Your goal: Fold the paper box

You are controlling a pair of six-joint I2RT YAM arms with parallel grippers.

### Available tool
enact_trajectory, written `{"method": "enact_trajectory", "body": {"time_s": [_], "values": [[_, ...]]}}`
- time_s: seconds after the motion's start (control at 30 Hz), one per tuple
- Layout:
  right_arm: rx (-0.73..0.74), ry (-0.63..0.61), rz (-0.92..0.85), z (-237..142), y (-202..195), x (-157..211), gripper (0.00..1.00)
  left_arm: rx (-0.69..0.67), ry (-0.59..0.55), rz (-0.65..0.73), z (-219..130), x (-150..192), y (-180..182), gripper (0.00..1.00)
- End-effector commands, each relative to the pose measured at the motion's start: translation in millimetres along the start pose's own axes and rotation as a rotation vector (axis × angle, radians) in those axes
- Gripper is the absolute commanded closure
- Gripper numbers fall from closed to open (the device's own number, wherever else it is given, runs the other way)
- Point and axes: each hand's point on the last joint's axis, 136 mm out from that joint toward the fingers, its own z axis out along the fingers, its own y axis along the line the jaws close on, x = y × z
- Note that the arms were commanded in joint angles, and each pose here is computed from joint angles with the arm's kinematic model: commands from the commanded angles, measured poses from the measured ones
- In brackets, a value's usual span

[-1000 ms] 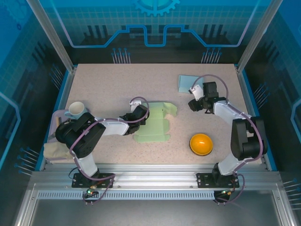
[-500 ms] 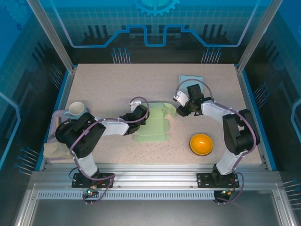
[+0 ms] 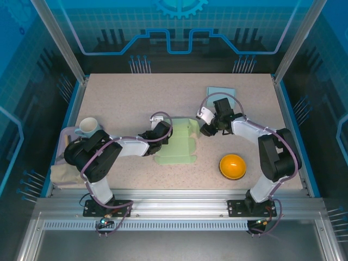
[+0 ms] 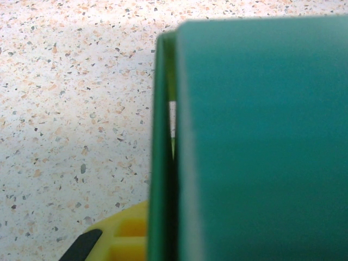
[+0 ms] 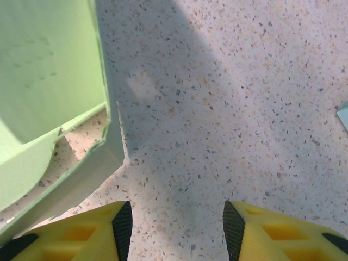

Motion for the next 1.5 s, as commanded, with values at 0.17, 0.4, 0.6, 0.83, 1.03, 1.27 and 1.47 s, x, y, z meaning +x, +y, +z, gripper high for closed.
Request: {"method": "enact_trajectory", "body": {"time_s": [0.17,0.4,0.6,0.83,1.03,1.27,1.47], "values": [[-0.060,-0.058,-0.014,-5.2,18.3,-23.9,0.50,-0.003,0.014,-0.005,2.4,1.1,-3.9,0.94],[-0.037,-0.032,0.021,4.9,15.0,-32.8,0.50,-0.001,0.014,-0.004,1.8,1.4,-4.0,0.94],[-0.025,-0.043,0.047,9.4,13.5,-37.6,0.50,0.003,0.014,0.000,1.9,1.1,-5.0,0.94],[0.027,-0.012,0.080,15.3,4.7,-38.3,0.50,0.008,0.016,0.004,2.3,1.4,-6.4,0.94],[-0.024,-0.022,0.002,17.8,24.5,-51.7,0.50,0.025,0.020,0.014,3.1,1.7,-10.1,0.95],[-0.082,-0.061,-0.030,17.3,43.9,-67.0,0.50,0.022,0.017,0.011,2.4,1.7,-9.6,0.95],[-0.019,-0.025,0.033,22.5,39.1,-70.7,0.51,0.021,0.017,0.010,2.3,1.8,-8.9,0.95]]}}
